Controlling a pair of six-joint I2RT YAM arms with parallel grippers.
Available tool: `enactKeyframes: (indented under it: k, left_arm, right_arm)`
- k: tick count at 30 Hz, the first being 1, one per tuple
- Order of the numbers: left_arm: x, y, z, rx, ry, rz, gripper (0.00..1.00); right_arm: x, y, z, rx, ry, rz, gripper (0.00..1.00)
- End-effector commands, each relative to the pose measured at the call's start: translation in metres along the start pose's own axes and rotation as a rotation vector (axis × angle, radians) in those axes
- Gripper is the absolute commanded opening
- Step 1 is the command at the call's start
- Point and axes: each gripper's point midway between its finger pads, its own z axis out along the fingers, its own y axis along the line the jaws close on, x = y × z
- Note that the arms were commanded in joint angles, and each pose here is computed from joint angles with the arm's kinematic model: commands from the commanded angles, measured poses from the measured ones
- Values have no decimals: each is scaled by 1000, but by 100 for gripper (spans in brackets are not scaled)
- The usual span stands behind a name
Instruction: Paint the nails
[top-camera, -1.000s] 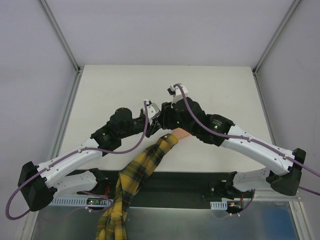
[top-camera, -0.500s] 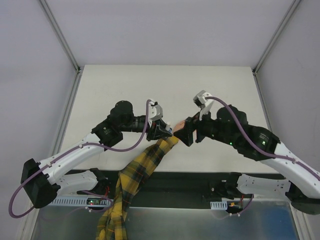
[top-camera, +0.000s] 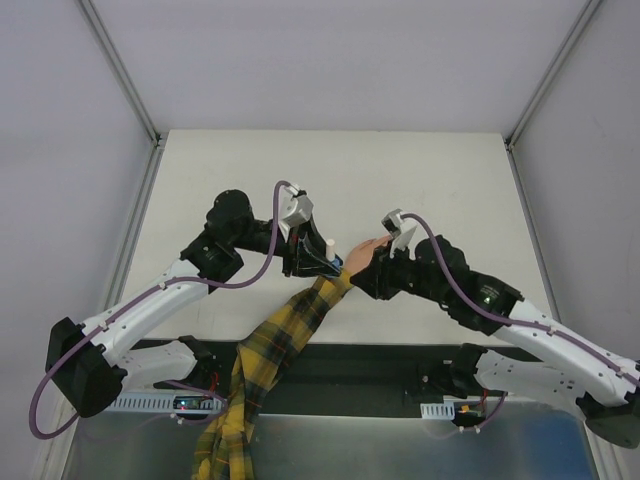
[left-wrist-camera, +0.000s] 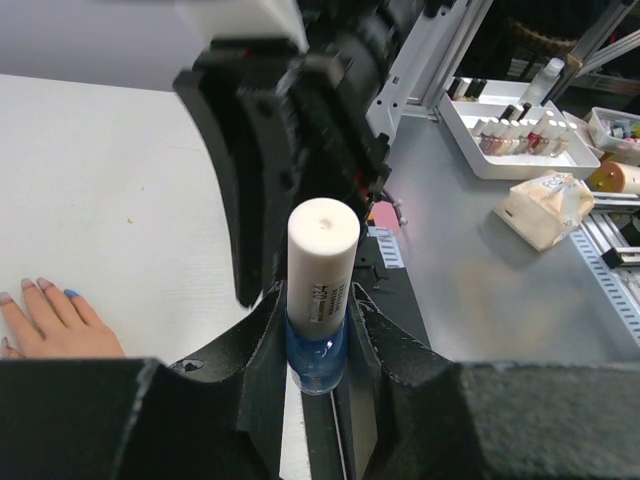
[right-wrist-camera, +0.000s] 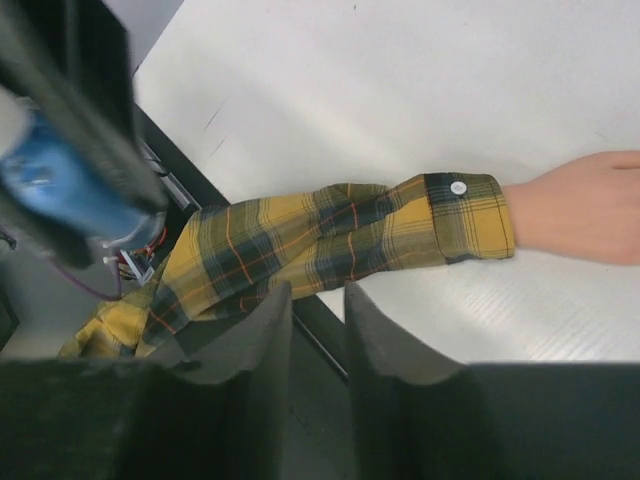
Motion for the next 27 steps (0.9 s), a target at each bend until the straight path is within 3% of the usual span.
enactKeyframes:
  k: [1,5,9,22,27]
  left_arm:
    - [-25,-6,-3,0,-72,69,0]
    - [-29,-1,-4,-42,-92,62,0]
    - [-29,1,-5,-67,-105,74,0]
    - [-26,13,-8,-145,-111,109,0]
    - [-20,15,-5,-162,-90,111,0]
  right_arm:
    - [-33,19,18,-108,-212,163,21]
    - [-24,19,43,-173,-291,255,19]
    - [-46,29,49,-241,-419,334,20]
    - [-87,64,33,-443,-536,634,15]
    - [-92,64,29,-428,-515,688,14]
